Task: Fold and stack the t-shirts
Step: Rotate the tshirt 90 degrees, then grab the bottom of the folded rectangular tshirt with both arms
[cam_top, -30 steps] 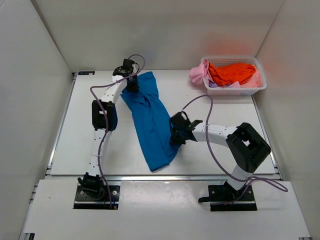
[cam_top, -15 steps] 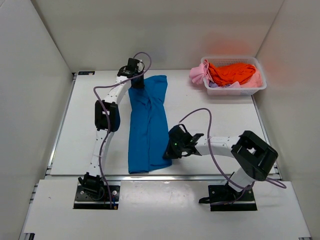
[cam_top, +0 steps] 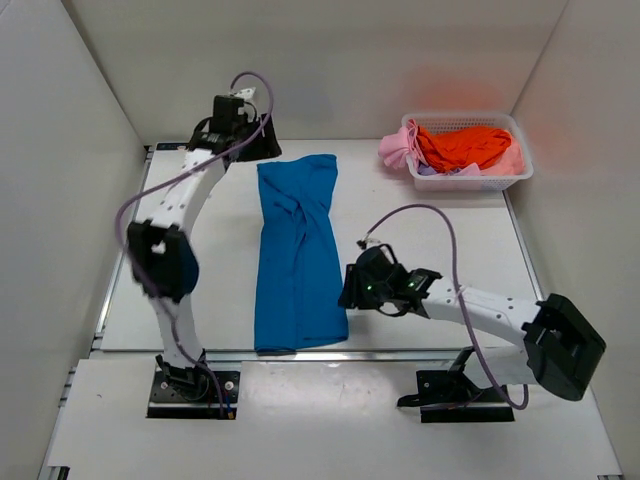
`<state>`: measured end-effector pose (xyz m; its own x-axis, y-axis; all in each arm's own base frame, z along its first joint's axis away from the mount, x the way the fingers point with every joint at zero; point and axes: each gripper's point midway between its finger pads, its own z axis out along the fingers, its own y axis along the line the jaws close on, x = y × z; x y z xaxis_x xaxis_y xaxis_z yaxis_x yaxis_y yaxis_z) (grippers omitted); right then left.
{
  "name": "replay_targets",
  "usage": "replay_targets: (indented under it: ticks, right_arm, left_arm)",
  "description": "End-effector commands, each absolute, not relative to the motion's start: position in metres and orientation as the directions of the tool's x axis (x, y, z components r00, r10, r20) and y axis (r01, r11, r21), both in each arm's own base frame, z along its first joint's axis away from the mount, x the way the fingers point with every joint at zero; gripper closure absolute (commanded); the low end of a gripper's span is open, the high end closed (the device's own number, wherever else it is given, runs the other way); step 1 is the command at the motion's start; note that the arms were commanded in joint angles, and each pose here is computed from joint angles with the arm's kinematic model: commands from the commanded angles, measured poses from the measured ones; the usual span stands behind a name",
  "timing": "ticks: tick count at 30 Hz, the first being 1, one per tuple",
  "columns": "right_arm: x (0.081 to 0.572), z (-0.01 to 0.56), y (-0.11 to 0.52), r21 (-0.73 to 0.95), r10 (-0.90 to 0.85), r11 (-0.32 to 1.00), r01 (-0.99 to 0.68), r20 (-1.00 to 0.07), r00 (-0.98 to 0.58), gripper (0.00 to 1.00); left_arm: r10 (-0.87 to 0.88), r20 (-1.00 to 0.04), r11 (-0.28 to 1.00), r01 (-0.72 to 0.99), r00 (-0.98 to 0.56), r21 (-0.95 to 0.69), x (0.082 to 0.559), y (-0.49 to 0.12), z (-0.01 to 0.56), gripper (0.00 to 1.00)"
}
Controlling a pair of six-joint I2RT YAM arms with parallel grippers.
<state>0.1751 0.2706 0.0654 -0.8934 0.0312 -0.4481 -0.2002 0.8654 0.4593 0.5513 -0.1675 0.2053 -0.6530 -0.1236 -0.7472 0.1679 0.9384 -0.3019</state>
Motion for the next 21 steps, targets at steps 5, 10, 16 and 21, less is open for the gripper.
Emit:
replay_targets:
  ticks: [5, 10, 16, 21]
  right_arm:
    - [0.206, 0.085, 0.223, 0.485, 0.053, 0.852, -0.195, -0.450, -0.891, 0.50]
    - [0.175, 0.071, 0.221, 0.566, 0.062, 0.808, -0.166, -0.362, -0.930, 0.48]
    - [0.144, 0.056, 0.241, 0.627, 0.049, 0.767, -0.134, -0.266, -0.963, 0.50]
    - [0.130, 0.044, 0.256, 0.628, 0.023, 0.768, -0.122, -0.218, -0.976, 0.50]
  left_arm:
    - [-0.079, -0.620, 0.932, 0.163, -0.781, -0.325, 0.340, -0.169, 0.185, 0.29]
    - [-0.082, -0.451, 0.916, 0.111, -0.889, -0.384, 0.238, -0.162, 0.116, 0.28]
    - [-0.148, -0.345, 0.894, 0.024, -0.927, -0.447, 0.176, -0.158, 0.080, 0.28]
    - [-0.267, -0.284, 0.864, -0.099, -0.921, -0.494, 0.147, -0.149, 0.049, 0.27]
